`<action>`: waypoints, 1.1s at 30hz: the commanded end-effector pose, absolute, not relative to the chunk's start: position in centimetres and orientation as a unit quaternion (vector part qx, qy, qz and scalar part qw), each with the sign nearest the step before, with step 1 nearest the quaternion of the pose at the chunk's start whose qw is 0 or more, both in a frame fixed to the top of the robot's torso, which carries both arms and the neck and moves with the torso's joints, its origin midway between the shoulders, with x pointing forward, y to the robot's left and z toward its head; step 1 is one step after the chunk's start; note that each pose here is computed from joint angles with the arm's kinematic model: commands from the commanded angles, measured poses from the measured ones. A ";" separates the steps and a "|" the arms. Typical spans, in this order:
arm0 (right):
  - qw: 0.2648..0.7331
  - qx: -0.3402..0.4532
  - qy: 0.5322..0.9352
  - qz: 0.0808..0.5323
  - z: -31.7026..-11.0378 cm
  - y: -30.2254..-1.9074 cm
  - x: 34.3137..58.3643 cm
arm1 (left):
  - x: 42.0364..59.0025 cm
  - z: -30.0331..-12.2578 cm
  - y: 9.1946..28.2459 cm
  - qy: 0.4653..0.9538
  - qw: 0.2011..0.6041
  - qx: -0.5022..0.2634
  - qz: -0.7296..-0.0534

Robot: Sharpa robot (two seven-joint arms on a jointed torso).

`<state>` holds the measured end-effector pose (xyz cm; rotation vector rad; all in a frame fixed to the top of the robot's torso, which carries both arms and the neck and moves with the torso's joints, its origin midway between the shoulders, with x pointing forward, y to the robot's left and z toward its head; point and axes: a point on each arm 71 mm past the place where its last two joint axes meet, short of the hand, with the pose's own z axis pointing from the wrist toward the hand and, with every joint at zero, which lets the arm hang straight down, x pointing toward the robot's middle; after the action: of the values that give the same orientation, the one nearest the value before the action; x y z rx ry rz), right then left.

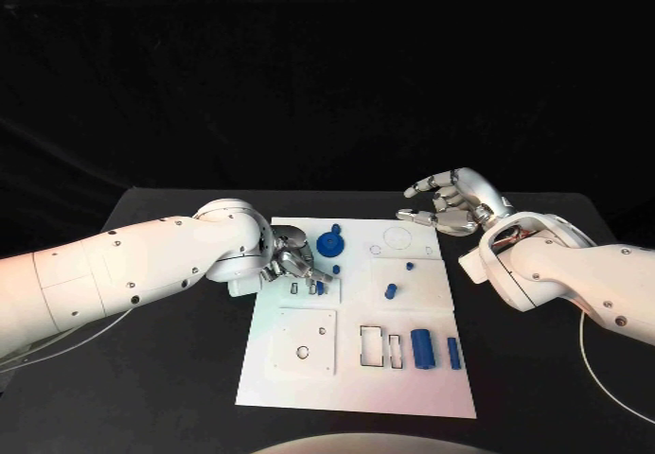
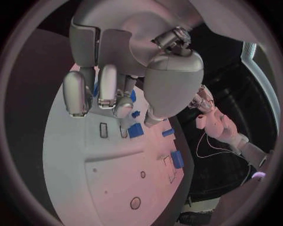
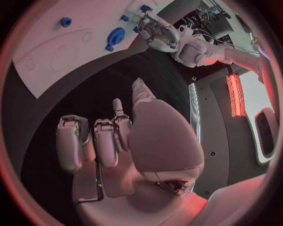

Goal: Assemble the parts on the task board

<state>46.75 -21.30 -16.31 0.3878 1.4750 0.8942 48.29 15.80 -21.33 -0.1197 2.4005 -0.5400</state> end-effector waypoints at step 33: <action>0.626 0.164 0.655 0.390 -16.6 -21.0 46.8 | 48.1 -21.7 15.4 0.926 0.299 -0.058 -0.223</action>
<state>46.84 -21.18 -16.52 0.3900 1.4898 0.8901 48.40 15.56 -21.36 -0.1415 2.4321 -0.5705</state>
